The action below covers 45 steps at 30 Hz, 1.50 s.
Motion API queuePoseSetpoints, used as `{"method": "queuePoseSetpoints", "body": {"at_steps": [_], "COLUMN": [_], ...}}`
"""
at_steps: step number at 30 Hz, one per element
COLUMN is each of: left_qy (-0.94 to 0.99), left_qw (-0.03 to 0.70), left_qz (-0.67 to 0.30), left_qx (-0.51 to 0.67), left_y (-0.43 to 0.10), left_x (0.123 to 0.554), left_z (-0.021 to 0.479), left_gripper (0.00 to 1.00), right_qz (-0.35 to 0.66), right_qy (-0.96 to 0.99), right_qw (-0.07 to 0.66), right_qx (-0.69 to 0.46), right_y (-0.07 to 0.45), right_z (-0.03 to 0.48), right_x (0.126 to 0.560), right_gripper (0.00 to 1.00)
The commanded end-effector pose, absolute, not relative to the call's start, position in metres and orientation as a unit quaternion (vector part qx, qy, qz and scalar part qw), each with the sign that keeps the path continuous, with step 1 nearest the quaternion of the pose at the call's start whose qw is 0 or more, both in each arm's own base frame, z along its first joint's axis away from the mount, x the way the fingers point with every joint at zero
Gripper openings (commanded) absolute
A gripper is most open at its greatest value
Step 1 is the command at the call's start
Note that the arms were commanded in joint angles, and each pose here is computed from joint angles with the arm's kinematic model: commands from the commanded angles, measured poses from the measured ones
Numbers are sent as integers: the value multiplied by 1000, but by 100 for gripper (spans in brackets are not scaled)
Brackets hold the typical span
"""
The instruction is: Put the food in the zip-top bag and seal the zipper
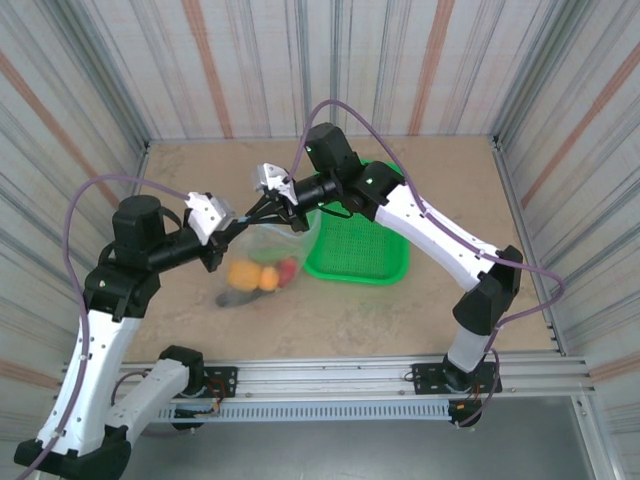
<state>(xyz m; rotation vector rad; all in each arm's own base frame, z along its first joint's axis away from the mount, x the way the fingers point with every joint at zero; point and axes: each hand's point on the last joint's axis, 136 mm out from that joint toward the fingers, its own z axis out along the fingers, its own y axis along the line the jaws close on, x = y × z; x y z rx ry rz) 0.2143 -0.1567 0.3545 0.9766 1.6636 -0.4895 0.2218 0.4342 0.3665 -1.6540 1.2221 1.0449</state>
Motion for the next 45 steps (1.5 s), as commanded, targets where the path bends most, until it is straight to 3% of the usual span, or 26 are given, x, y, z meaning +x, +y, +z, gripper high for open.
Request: {"method": "queuePoseSetpoints", "body": {"at_steps": [1,12,45], "left_qy": [625,607,656], "left_qw": [637,676,711], "left_qz": [-166,-124,51], "left_qx": [419,400,247], "left_y": [-153,-143,-73], "left_x": [210,216,255], "left_z": [423,450,439], "left_gripper": [0,0,0], "right_qz": [379,351,209], "right_qy": [542,584,756], "right_qw": [408,408,335], "right_qx": [-629,-608,-522], "right_y": [422,408,301], "right_z": [361,348,234], "right_x": [245,258,278], "right_gripper": [0,0,0]}}
